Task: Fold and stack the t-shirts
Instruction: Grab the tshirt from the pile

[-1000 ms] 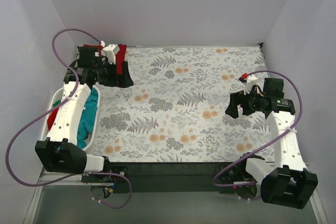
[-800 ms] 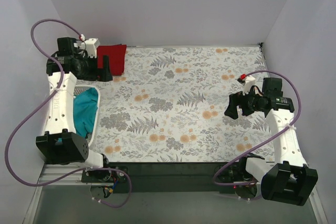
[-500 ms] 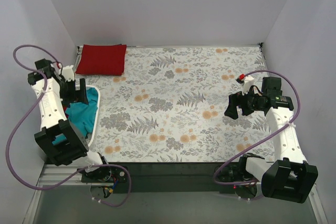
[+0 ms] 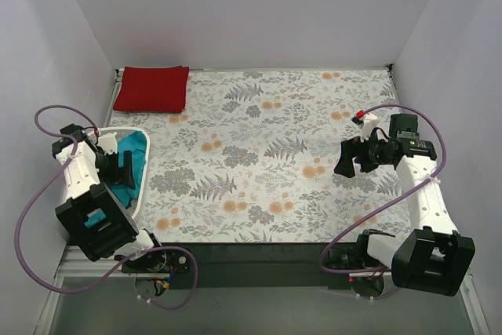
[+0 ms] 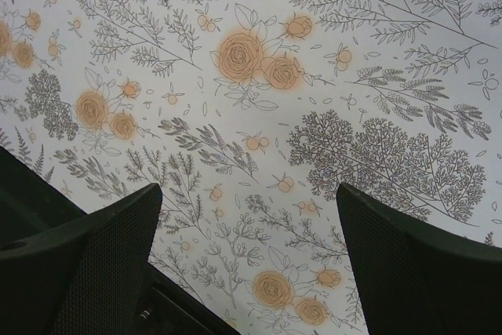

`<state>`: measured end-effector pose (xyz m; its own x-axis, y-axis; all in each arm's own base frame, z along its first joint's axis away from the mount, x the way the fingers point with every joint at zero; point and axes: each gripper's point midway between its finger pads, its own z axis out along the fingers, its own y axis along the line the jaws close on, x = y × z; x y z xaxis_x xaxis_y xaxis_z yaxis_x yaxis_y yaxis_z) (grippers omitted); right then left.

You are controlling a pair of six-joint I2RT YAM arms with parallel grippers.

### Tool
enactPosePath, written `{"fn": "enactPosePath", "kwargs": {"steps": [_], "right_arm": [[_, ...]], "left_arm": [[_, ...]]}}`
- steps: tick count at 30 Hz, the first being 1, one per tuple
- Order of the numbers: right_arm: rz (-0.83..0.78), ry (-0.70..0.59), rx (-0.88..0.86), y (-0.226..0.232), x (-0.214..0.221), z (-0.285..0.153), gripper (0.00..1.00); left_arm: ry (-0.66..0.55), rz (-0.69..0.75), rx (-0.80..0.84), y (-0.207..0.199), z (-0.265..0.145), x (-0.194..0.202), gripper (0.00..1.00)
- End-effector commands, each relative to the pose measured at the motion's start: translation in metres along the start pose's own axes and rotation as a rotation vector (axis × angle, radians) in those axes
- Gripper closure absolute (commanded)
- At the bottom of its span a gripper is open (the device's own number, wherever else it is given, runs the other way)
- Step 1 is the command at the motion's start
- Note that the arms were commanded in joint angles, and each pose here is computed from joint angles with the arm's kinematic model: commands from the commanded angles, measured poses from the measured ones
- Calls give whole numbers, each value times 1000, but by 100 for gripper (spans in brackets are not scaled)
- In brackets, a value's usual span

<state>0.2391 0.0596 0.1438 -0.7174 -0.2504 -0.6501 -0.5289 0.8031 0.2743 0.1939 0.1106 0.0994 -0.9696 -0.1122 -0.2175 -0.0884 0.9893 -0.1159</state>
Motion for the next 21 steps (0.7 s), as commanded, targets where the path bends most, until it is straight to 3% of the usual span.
{"fn": "enactPosePath", "kwargs": {"steps": [1,5,6,9,15,16,21], "right_arm": [[-4,-27,-5,2,-16,-6,2],[-9,-24,-8,1,-16,-5,2],[-7,-23,-12,1,-16,-5,2],[-7,-24,-18,2,-16,-4,2],[-31,-50,-21,3,-26,-8,2],[-39,-59,-20,3,-31,-10,2],[-60,-80,-10,0,-45,-15,2]], "left_arm": [[-114,19,47,-5,0,-25,30],[-225,42,52,-9,-25,-52,76],[-275,52,39,-7,-39,-66,99],[-364,80,61,-15,-68,-87,100],[-712,243,170,-58,-175,-153,100],[-791,290,216,-78,-200,-168,100],[-963,432,381,-160,-268,-203,100]]}}
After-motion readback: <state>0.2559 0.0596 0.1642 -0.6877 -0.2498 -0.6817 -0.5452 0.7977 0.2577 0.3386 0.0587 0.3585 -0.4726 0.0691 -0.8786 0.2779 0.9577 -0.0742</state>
